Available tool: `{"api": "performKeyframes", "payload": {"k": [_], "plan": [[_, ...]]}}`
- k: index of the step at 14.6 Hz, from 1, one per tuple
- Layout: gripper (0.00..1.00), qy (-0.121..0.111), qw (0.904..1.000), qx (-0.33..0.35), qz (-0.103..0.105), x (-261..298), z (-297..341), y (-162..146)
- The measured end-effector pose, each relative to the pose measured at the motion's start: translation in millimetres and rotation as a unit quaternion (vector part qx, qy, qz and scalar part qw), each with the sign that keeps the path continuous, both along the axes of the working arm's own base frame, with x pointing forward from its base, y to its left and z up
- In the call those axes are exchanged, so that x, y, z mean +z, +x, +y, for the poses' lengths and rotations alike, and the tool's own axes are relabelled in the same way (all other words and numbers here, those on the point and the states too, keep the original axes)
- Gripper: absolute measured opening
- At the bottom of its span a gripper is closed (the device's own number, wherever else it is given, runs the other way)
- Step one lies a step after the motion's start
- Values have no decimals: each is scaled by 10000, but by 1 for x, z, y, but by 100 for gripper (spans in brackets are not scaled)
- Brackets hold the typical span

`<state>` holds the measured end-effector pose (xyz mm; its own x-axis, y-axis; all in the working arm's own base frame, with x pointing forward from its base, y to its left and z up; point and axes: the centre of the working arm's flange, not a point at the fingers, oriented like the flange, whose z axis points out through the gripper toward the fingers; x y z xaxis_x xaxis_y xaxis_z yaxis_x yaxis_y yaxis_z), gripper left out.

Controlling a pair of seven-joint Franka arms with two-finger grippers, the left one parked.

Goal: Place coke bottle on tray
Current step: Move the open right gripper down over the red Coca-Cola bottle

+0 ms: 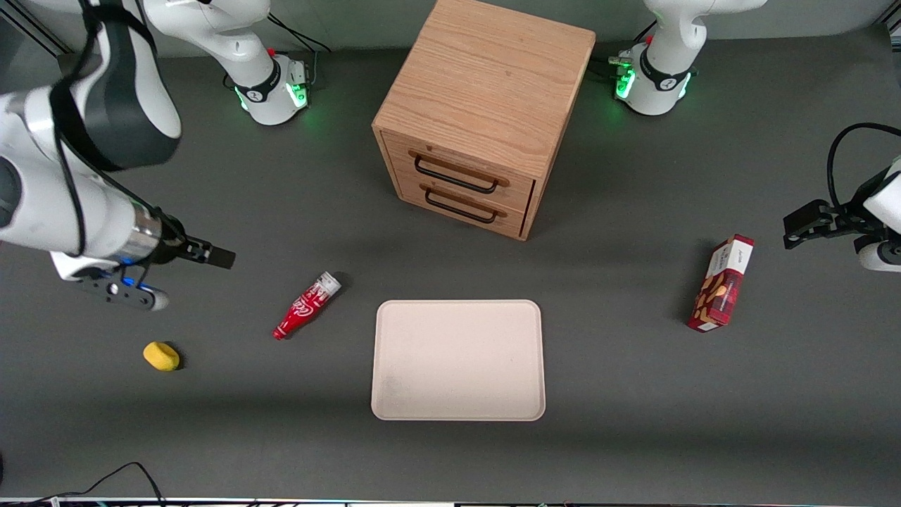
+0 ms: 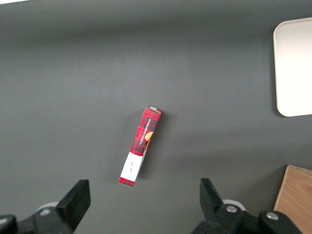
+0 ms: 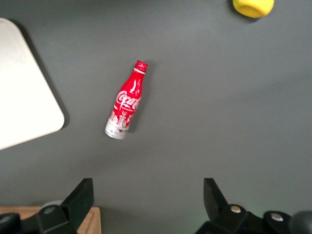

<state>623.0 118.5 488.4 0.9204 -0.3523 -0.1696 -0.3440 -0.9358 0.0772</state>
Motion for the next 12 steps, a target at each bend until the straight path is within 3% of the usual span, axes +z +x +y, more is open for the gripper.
{"api": "performKeyframes", "payload": {"k": [6,12], "plan": [[100,-117,9961,-828,-269,-77,33,24],[100,-35,9854,-1530,-751,-163,37,8]]}}
